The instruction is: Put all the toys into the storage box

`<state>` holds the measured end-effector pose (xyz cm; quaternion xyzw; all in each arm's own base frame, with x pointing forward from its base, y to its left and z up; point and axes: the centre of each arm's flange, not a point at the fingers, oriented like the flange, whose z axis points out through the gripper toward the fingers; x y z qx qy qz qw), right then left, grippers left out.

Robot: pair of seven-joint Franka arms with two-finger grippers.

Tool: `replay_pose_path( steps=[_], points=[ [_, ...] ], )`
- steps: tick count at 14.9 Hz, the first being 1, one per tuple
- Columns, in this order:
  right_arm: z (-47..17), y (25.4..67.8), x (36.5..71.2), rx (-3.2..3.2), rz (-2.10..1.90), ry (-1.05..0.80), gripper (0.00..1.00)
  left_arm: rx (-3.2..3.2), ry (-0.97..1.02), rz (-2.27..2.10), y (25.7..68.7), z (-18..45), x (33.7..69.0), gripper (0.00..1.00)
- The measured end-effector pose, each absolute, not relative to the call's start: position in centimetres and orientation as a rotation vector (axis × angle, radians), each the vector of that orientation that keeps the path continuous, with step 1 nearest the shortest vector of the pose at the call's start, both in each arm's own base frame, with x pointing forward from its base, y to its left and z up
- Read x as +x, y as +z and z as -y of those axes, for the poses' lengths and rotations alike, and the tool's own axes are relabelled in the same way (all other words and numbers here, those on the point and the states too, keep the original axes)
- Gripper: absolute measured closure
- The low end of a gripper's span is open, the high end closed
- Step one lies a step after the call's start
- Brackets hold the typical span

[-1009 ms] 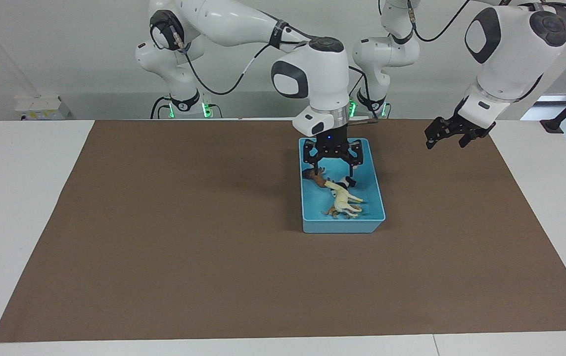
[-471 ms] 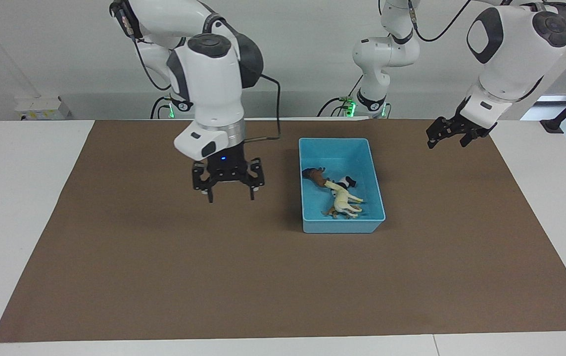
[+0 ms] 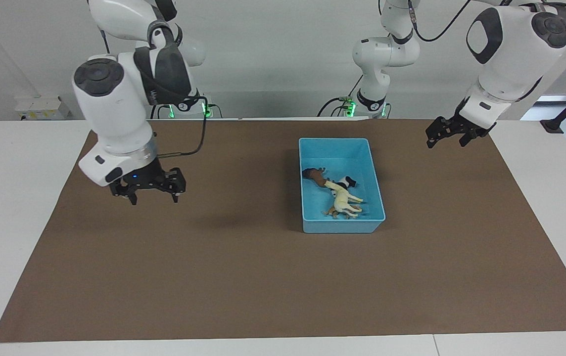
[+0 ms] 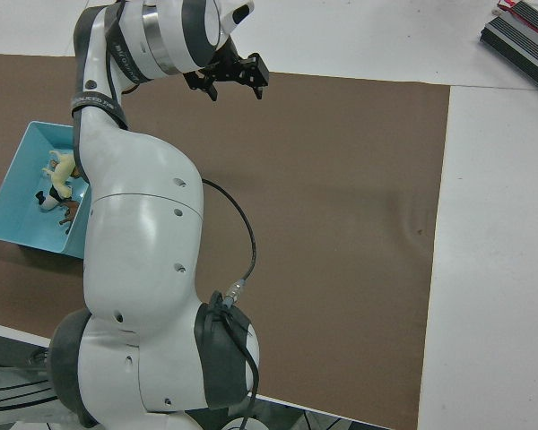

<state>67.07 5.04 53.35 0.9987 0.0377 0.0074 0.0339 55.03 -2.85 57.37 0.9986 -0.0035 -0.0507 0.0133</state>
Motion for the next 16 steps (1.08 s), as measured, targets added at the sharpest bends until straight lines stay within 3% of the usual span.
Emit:
replay_pose_path(
  steps=[4,10,16],
  points=[
    [-0.4,55.9,65.6,3.06,-0.18,0.039,0.0,3.111,-0.158,0.01,57.4,2.8,55.0,0.0],
    [5.8,58.5,58.6,3.085,-0.146,-0.011,0.0,3.111,-0.158,0.01,57.4,2.8,55.0,0.0],
    [6.7,60.3,54.1,3.105,-0.117,-0.047,0.0,3.111,-0.158,0.009,57.4,2.8,55.0,0.0]
  ],
)
